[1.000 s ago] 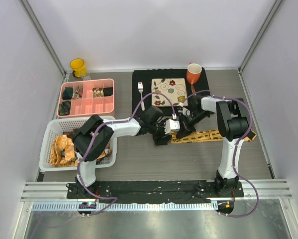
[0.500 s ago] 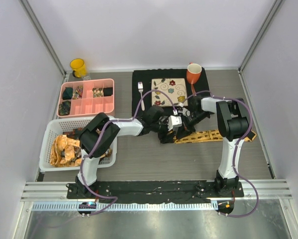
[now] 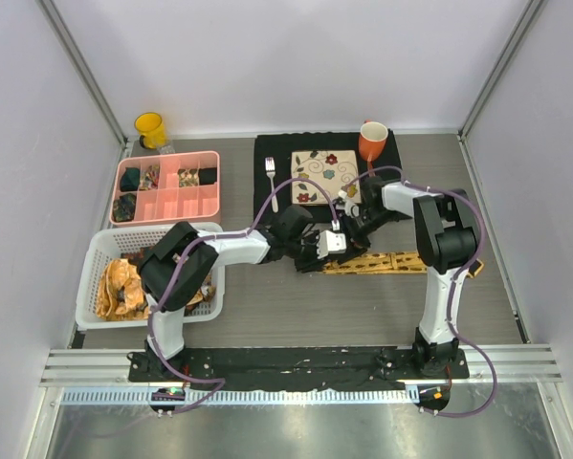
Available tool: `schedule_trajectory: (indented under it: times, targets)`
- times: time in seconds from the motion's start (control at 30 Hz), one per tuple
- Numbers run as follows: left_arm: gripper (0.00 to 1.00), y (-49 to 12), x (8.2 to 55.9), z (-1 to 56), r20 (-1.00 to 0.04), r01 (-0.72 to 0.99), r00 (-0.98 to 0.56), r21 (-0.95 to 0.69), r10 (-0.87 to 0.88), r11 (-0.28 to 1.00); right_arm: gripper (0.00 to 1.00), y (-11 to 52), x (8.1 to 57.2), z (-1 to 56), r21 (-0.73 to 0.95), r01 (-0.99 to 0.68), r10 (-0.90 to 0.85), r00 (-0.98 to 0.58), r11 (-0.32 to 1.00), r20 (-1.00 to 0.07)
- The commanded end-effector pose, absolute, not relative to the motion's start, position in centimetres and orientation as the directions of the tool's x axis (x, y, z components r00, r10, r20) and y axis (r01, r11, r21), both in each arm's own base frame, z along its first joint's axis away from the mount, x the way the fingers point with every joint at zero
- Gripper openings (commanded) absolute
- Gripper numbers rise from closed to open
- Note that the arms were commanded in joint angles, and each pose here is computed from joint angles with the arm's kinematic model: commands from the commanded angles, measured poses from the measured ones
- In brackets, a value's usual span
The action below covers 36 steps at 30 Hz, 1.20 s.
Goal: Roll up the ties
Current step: Roll the tie at the center of the board.
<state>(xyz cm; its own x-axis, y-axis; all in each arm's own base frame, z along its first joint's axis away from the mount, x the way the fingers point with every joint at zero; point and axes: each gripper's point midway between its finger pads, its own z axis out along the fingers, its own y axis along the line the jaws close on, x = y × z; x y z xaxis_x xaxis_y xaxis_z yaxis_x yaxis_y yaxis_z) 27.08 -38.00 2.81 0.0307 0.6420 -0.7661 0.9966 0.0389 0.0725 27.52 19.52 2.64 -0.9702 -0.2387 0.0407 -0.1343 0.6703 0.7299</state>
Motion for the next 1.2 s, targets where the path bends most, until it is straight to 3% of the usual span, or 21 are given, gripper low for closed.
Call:
schedule_trajectory:
  times: [0.0, 0.13, 0.37, 0.47, 0.5, 0.57, 0.6, 0.63, 0.77, 0.93, 1.03, 1.07, 1.17]
  targets:
    - [0.27, -35.2, 26.1, 0.1, -0.661, 0.998, 0.012, 0.055, 0.750, 0.032, 0.46, 19.4, 28.7, 7.1, 0.758, -0.234, -0.248, -0.964, 0.609, -0.099]
    - [0.30, -35.7, 26.4, 0.1, -0.662, 0.998, 0.018, 0.052, 0.749, 0.022, 0.51, 20.9, 28.0, 8.8, 0.813, -0.194, -0.224, -0.971, 0.549, -0.080]
    - [0.35, -36.0, 26.3, 0.1, -0.657, 0.999, 0.037, 0.047, 0.753, -0.008, 0.46, 21.7, 28.5, 5.9, 0.769, -0.201, -0.243, -0.968, 0.606, -0.061]
    - [0.36, -36.1, 26.3, 0.2, -0.656, 0.999, 0.042, 0.044, 0.753, -0.017, 0.35, 20.8, 28.3, 4.0, 0.727, -0.195, -0.248, -0.968, 0.658, -0.034]
    - [0.37, -36.0, 26.2, 0.1, -0.654, 0.999, 0.038, 0.037, 0.756, -0.019, 0.22, 20.6, 28.0, 3.5, 0.718, -0.190, -0.251, -0.968, 0.670, -0.022]
    - [0.38, -36.0, 26.1, 0.0, -0.653, 0.999, 0.035, 0.031, 0.757, -0.020, 0.08, 20.1, 27.9, 3.0, 0.701, -0.186, -0.250, -0.968, 0.689, -0.011]
    - [0.40, -36.0, 26.0, -0.1, -0.652, 0.999, 0.035, 0.029, 0.757, -0.022, 0.01, 19.7, 27.8, 2.6, 0.683, -0.186, -0.249, -0.968, 0.706, -0.005]
    - [0.42, -36.0, 26.0, -0.1, -0.653, 0.999, 0.034, 0.028, 0.756, -0.021, 0.01, 19.4, 27.7, 2.4, 0.675, -0.184, -0.249, -0.969, 0.714, -0.001]
    - [0.59, -36.6, 26.7, 1.2, -0.694, 0.999, 0.025, 0.042, 0.719, 0.005, 0.01, 17.3, 27.5, 0.2, 0.608, -0.171, -0.241, -0.970, 0.775, 0.035]
    - [0.69, -38.1, 29.0, 5.1, -0.787, 0.990, -0.036, 0.055, 0.616, 0.128, 0.01, 15.0, 27.7, -2.3, 0.527, -0.194, -0.255, -0.966, 0.827, 0.046]
    - [0.86, -38.8, 29.7, 7.5, -0.832, 0.983, -0.014, 0.090, 0.555, 0.160, 0.01, 14.2, 28.0, -3.2, 0.490, -0.219, -0.267, -0.963, 0.844, 0.028]
    - [0.99, -39.0, 30.1, 8.4, -0.847, 0.979, -0.004, 0.104, 0.532, 0.174, 0.01, 14.2, 28.2, -3.4, 0.486, -0.225, -0.267, -0.964, 0.845, 0.018]
    - [1.00, -39.1, 30.8, 11.2, -0.873, 0.964, 0.005, 0.134, 0.488, 0.229, 0.01, 14.2, 28.6, -3.5, 0.478, -0.241, -0.274, -0.962, 0.845, -0.001]
